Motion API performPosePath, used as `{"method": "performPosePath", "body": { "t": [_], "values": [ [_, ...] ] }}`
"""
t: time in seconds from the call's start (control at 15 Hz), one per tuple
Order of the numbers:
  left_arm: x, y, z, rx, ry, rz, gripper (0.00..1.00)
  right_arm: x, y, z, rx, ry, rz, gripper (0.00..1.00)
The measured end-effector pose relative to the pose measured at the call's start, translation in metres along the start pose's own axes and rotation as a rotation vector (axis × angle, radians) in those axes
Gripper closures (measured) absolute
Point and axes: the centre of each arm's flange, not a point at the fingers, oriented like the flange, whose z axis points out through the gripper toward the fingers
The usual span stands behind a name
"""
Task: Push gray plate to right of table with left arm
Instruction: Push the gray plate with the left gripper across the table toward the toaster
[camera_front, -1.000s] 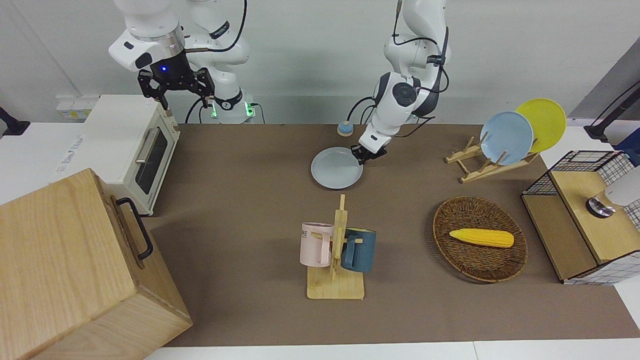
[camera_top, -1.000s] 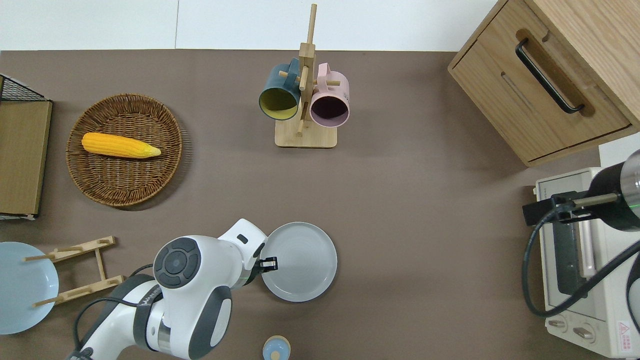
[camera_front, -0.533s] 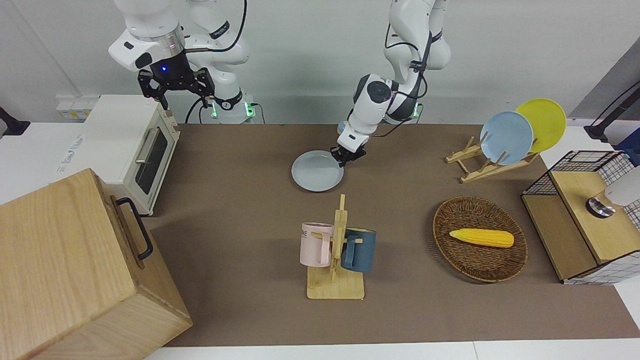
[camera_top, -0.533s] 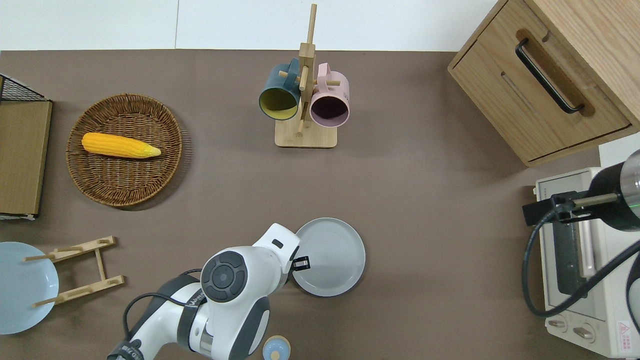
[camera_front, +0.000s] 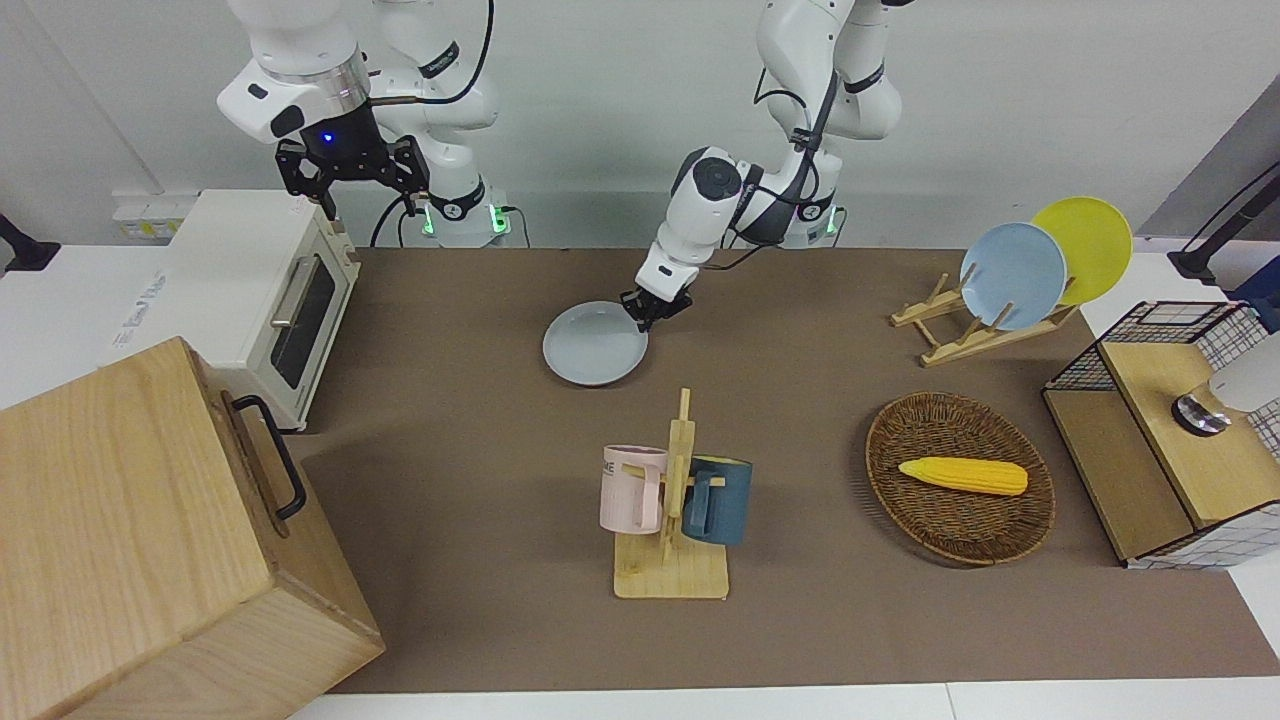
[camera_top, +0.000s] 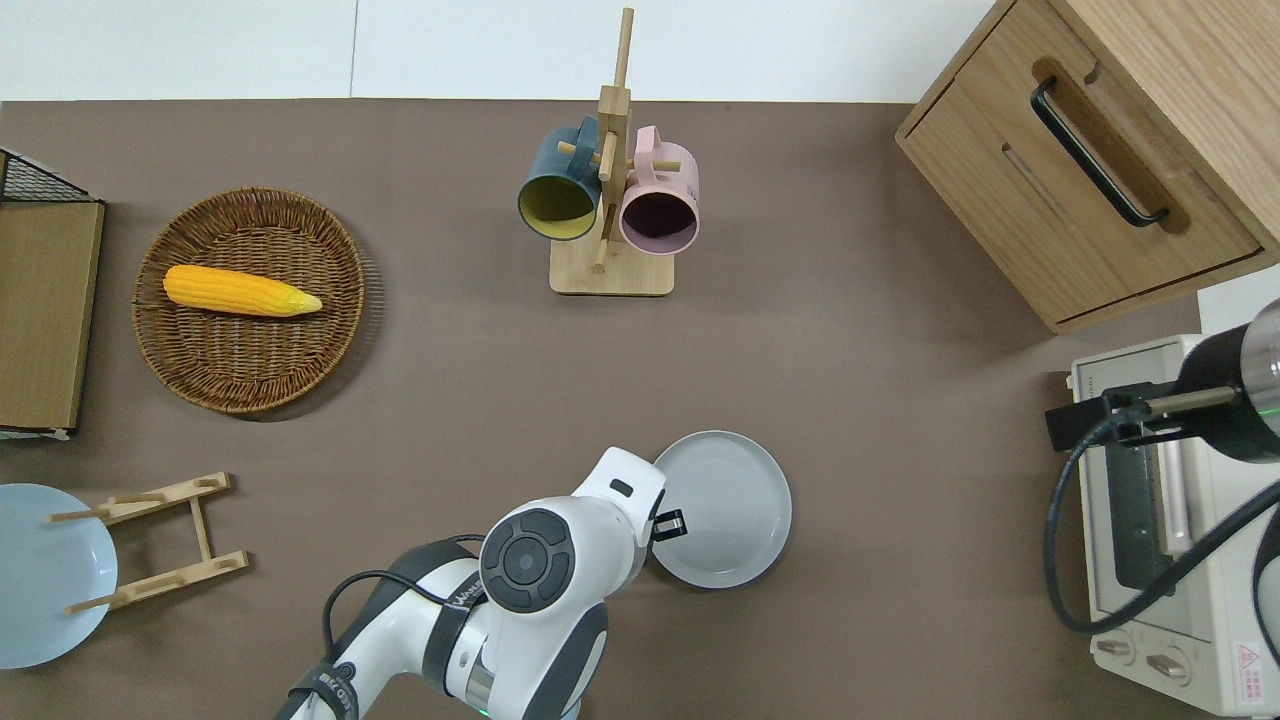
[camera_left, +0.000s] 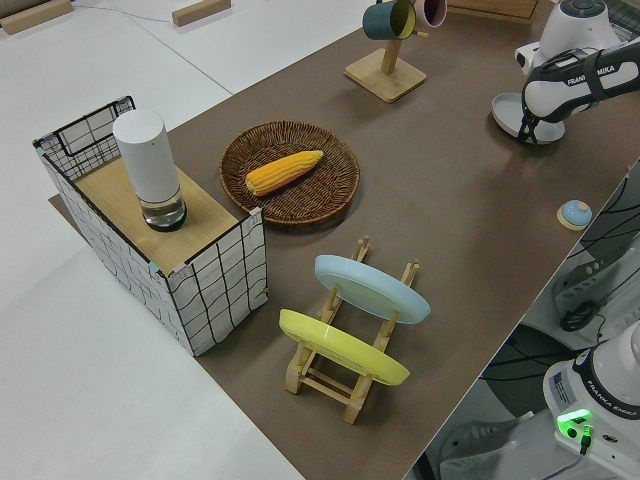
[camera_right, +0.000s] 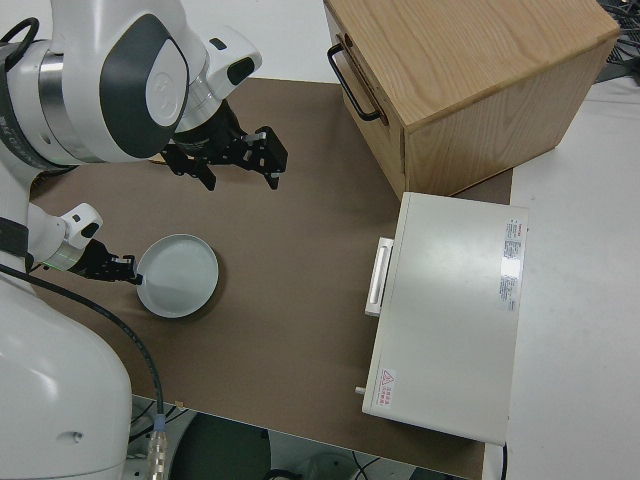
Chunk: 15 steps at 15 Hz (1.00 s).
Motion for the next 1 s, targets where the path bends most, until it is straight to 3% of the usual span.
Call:
{"method": "performPosePath", "body": {
  "t": [1.0],
  "values": [
    [-0.033,0.071,0.041,-0.109,0.001,-0.044,0.98,0.0,0.0,0.0,0.0,0.0,0.0,0.0]
  ]
}}
